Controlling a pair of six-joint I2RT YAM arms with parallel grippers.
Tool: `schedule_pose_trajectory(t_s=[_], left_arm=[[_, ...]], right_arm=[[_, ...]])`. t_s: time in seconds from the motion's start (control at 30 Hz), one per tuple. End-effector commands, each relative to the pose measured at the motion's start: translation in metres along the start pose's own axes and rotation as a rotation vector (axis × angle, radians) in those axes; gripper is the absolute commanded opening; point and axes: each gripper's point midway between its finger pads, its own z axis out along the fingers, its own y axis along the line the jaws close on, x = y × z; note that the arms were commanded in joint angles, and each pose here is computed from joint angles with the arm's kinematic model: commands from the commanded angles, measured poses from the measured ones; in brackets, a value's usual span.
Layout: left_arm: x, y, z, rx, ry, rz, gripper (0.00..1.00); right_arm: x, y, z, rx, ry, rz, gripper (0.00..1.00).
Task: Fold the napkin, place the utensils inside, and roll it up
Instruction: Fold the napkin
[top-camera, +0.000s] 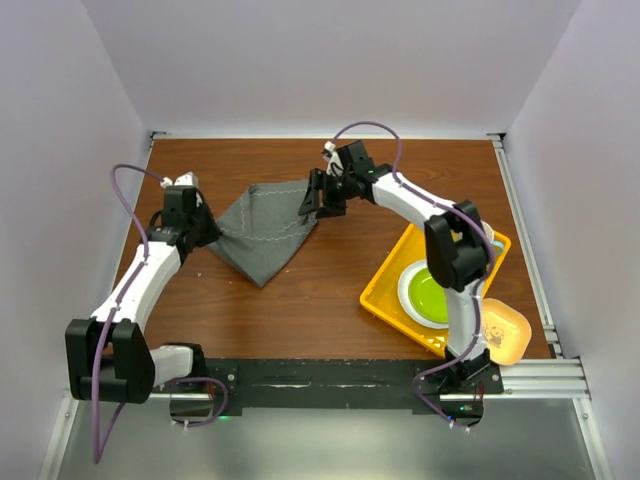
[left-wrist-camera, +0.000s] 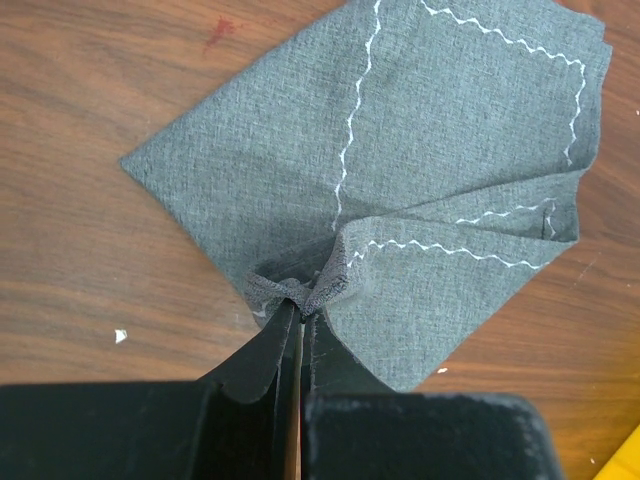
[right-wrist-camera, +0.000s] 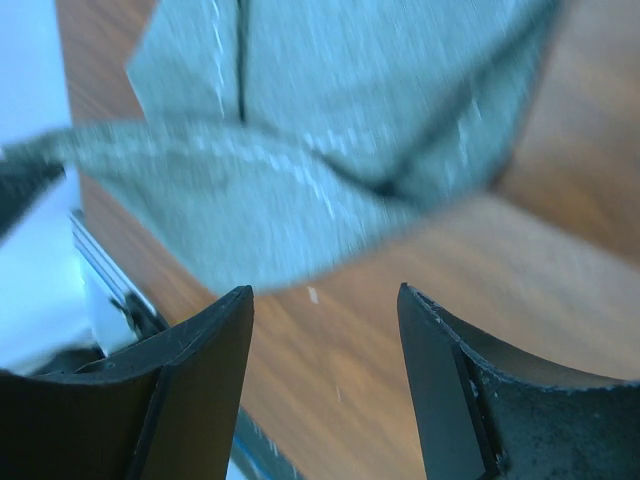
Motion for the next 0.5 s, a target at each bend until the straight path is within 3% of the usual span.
schedule_pose_trajectory(t_s=[0.0,0.23,0.47], left_arm=[[-0.028,-0.012,0.003,0.062,-0.078,0.055,0.00],[-0.031,-0.008,0.010,0.052,-0.075,0.105,0.00],[-0.037,-0.006,0.011,0.033,-0.085,0.111,0.02]], right_arm=[[-0.050,0.051,0.018,-0.162,-0.138,-0.039,0.63],[-0.063,0.043,0.062,-0.141,-0.102,-0.107,0.63],[-0.044,0.016,0.077,-0.029,0.012,-0.117,0.59]])
